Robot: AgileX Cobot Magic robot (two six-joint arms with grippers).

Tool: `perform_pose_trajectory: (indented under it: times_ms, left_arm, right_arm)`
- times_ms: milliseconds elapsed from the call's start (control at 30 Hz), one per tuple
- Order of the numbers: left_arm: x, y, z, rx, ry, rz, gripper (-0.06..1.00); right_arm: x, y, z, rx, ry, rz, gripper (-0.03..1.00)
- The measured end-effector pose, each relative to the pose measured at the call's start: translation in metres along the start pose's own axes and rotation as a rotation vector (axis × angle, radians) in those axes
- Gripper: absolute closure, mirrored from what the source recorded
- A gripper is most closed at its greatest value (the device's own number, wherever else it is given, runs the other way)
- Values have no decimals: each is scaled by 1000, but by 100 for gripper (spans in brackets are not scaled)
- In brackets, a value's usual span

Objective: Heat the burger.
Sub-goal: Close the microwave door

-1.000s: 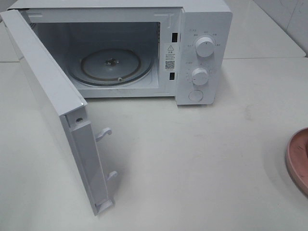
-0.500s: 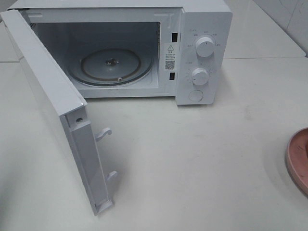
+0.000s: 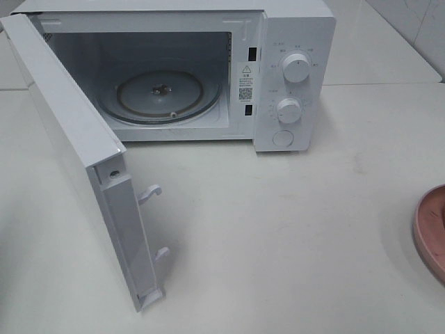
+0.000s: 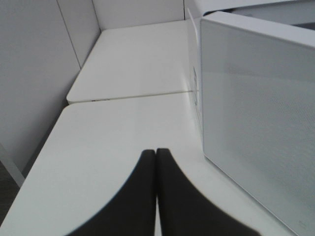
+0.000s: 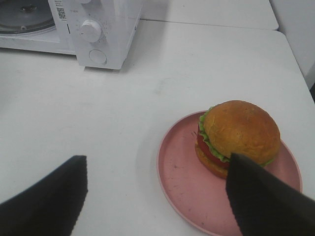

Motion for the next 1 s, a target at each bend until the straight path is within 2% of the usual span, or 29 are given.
perform_pose_trajectory:
  times_ms: [200, 367, 433, 500, 633, 700, 800, 867, 967, 1000]
  left_arm:
    - [5, -2, -14, -14, -34, -4, 94]
    - [-6, 0, -32, -26, 0, -54, 94]
    - [-23, 10, -48, 1, 61, -122, 94]
    - [-27, 13, -52, 12, 75, -133, 94]
    - [-38, 25, -63, 42, 118, -138, 94]
    - [-54, 36, -74, 59, 191, -116, 94]
    - [-58, 40, -76, 69, 215, -113, 94]
    - [-74, 50, -85, 105, 299, -112, 94]
    - [-78, 50, -88, 104, 321, -116, 94]
    - [-86, 50, -92, 104, 356, -118, 94]
  right_arm:
    - [0, 0, 0, 0, 0, 0, 21]
    - [0, 0, 0, 0, 0, 0, 21]
    - [0, 0, 0, 0, 0, 0, 21]
    - [0, 0, 0, 0, 0, 0, 21]
    - [0, 0, 0, 0, 0, 0, 21]
    - [0, 0, 0, 0, 0, 0, 21]
    - [0, 0, 0, 0, 0, 0, 21]
    - [0, 0, 0, 0, 0, 0, 21]
    - [0, 0, 0, 0, 0, 0, 21]
    - [0, 0, 0, 0, 0, 0, 21]
Point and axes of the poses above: a point on each arm's last joint axis where the gripper is mounted, z pointing back along that axis away from the gripper, x along the wrist's bending axis when the last joint is at zero, y = z × x, the point moved 7 cm from there along -z, pointing out along that axis toward the gripper, and after that the axes turned 9 degrees about z, right-handed, at the moved point
